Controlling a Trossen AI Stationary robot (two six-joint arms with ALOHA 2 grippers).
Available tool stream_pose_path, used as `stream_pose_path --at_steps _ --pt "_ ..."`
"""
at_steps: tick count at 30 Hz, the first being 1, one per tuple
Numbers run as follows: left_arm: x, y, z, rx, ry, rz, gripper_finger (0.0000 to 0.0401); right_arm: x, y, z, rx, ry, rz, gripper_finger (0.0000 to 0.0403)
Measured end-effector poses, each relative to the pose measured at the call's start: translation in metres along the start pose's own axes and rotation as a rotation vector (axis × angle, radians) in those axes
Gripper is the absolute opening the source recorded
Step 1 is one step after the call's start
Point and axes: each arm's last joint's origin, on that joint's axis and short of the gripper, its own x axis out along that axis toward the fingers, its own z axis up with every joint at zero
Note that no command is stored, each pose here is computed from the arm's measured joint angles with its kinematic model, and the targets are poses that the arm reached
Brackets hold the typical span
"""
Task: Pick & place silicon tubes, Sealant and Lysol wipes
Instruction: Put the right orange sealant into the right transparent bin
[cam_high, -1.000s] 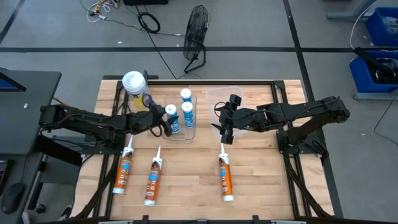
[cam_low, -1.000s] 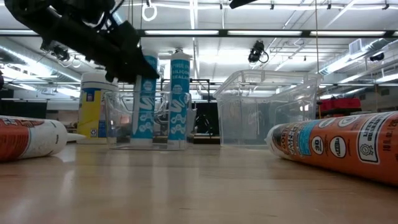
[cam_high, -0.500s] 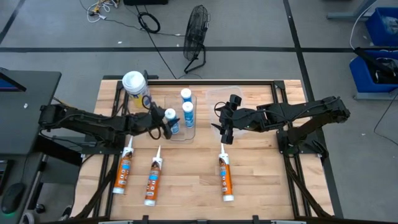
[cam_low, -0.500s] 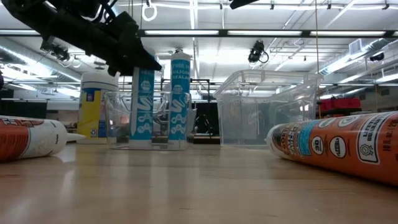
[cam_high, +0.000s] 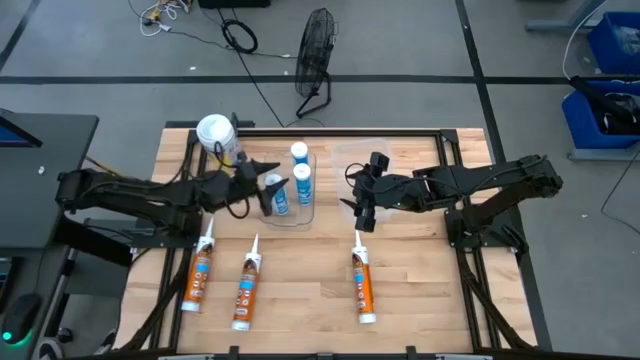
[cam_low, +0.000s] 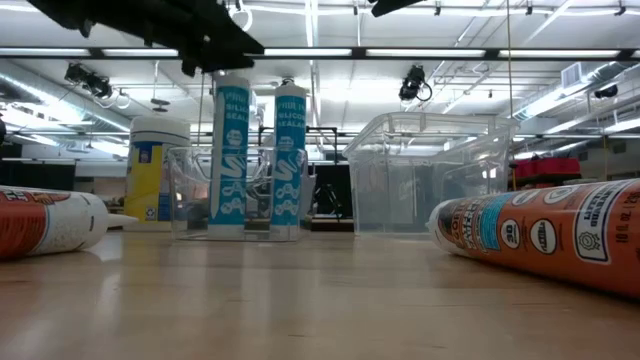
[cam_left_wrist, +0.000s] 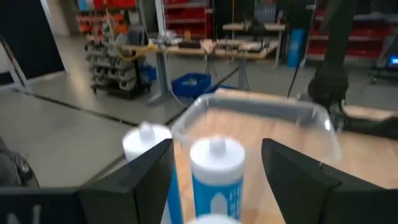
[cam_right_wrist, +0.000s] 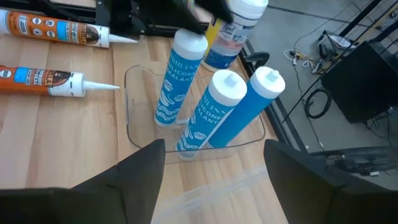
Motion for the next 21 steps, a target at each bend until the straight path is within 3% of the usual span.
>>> stream_pose_path --at_steps 10,16,21 --pt "-0.014 -0.002 0.037 0.080 -0.146 -0.032 0.0247 -0.001 0.004 -0.006 0.158 0.075 0.153 0.0279" --pt "-0.024 -0.020 0.042 0.155 -0.211 -0.198 0.0247 -0.003 0.009 -0.015 0.262 0.186 0.213 0.0279" --pt "-0.032 -0.032 0.045 0.160 -0.261 -0.316 0.0247 -0.008 0.017 -0.022 0.454 0.304 0.291 0.0279"
